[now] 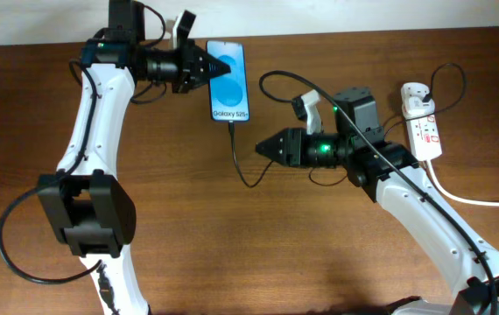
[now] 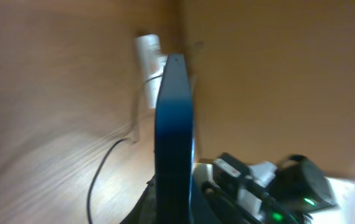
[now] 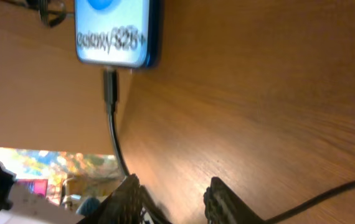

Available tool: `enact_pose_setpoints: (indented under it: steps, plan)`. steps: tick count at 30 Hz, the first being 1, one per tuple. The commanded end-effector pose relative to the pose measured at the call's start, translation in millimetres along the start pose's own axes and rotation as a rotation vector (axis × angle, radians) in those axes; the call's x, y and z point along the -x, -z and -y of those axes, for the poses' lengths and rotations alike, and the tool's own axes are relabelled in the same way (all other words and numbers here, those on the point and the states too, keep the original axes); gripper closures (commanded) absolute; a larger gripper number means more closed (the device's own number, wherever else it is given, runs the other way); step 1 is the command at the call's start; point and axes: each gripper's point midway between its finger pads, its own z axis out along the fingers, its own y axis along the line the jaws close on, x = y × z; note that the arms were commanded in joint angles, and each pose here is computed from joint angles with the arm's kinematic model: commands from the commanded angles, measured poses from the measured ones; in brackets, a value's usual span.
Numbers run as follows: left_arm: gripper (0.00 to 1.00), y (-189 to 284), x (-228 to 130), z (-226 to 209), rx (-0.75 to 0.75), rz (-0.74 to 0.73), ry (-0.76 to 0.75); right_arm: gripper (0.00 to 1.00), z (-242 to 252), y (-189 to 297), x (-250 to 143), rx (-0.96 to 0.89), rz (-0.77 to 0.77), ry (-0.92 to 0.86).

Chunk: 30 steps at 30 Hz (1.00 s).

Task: Plug charger to phone and switch on socket
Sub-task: 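Lower the charging phone onto the table and release both grippers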

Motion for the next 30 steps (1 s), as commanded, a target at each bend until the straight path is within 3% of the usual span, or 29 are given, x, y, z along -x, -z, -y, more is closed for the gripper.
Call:
enact_pose_setpoints:
  steps: [1, 8, 13, 24, 26, 30]
  plan:
    - [1.00, 1.2, -8.5, -49.6, 0.258, -0.009, -0.031, 0.60, 24.3, 0.9, -8.6, -0.119, -0.017, 0.035]
    - [1.00, -13.5, -46.4, -148.1, 0.524, -0.167, 0.104, 0.56, 45.3, 4.9, -20.4, -0.223, -0.046, 0.004]
    - [1.00, -31.2, -64.8, -194.6, 0.563, -0.225, 0.172, 0.55, 47.1, 5.3, -21.2, -0.232, -0.047, 0.001]
    - [1.00, -38.5, -78.1, -224.2, 0.609, -0.241, 0.194, 0.55, 48.2, 5.7, -23.7, -0.237, -0.058, 0.009]
    - [0.95, -36.4, -78.1, -227.2, 0.630, -0.241, 0.192, 0.55, 48.2, 5.7, -23.7, -0.237, -0.058, 0.009]
    - [0.67, -26.9, -78.1, -238.6, 0.715, -0.240, 0.181, 0.54, 48.2, 5.7, -23.8, -0.236, -0.058, 0.009]
